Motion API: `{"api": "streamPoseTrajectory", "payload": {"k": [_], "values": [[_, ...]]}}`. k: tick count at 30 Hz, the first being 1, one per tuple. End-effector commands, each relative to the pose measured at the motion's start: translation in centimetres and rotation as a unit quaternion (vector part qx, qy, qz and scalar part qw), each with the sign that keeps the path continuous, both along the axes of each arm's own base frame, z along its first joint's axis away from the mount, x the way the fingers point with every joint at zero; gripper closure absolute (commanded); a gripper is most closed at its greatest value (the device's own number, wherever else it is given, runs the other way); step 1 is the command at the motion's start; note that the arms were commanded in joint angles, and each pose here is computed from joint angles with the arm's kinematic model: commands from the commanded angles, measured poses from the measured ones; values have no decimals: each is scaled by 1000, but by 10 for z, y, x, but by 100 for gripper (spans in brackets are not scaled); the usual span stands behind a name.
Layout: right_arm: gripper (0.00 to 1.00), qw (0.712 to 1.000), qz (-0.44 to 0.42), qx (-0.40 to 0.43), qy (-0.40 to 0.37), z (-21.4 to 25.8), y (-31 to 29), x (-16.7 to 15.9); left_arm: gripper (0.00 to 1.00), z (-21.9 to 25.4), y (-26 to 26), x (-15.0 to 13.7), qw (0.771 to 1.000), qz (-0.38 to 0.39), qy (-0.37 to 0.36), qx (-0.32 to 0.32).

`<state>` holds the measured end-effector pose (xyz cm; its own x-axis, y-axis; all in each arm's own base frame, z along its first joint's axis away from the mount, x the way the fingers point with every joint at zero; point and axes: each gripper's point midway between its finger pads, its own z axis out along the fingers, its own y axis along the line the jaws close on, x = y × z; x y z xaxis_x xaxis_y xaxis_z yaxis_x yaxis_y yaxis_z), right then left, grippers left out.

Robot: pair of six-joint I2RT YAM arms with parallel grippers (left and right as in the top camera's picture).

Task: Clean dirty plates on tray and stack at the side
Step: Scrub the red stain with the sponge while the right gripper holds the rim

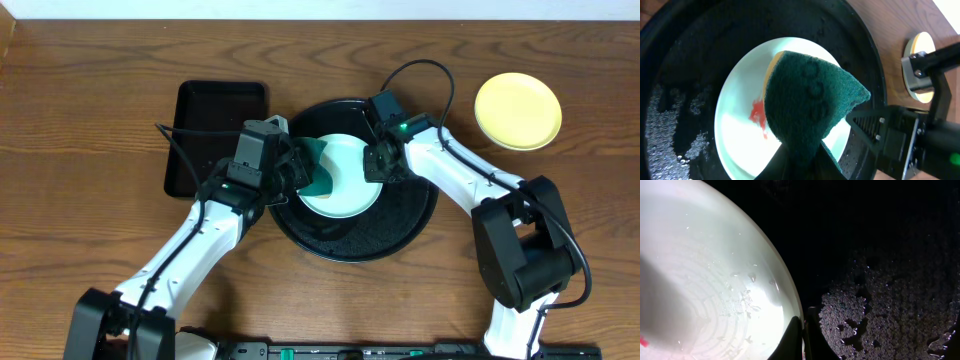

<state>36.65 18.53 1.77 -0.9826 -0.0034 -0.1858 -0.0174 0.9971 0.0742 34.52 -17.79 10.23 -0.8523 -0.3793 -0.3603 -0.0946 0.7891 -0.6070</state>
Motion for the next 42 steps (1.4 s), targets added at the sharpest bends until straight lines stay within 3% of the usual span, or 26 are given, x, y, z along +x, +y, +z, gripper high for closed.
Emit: {"api": "streamPoseTrajectory", "payload": {"k": [1, 2, 5, 9, 12, 17, 29, 42], "values": [[99, 1000, 3, -11, 9, -8, -5, 1, 92, -11, 1, 3, 1000, 19, 16, -3], [98, 1000, 3, -11, 10, -8, -5, 0, 92, -12, 0, 4, 1000, 19, 18, -5], [69, 1000, 3, -11, 15, -8, -5, -2, 92, -16, -2, 4, 1000, 15, 20, -5], [61, 999, 2, -20, 35, -10, -10, -11, 92, -16, -6, 4, 1000, 11, 18, -6], [63, 999, 2, -23, 40, -10, -12, -14, 92, -15, -6, 5, 1000, 11, 14, -7], [86, 999, 1, -26, 38, -13, -13, -12, 92, -12, -7, 8, 1000, 11, 6, -11], [92, 998, 2, -34, 47, -25, -14, -13, 92, -10, -27, 11, 999, 16, -3, -31], [92, 998, 2, -31, 50, -25, -13, -15, 92, -50, -38, 21, 997, 58, 28, -33]]}}
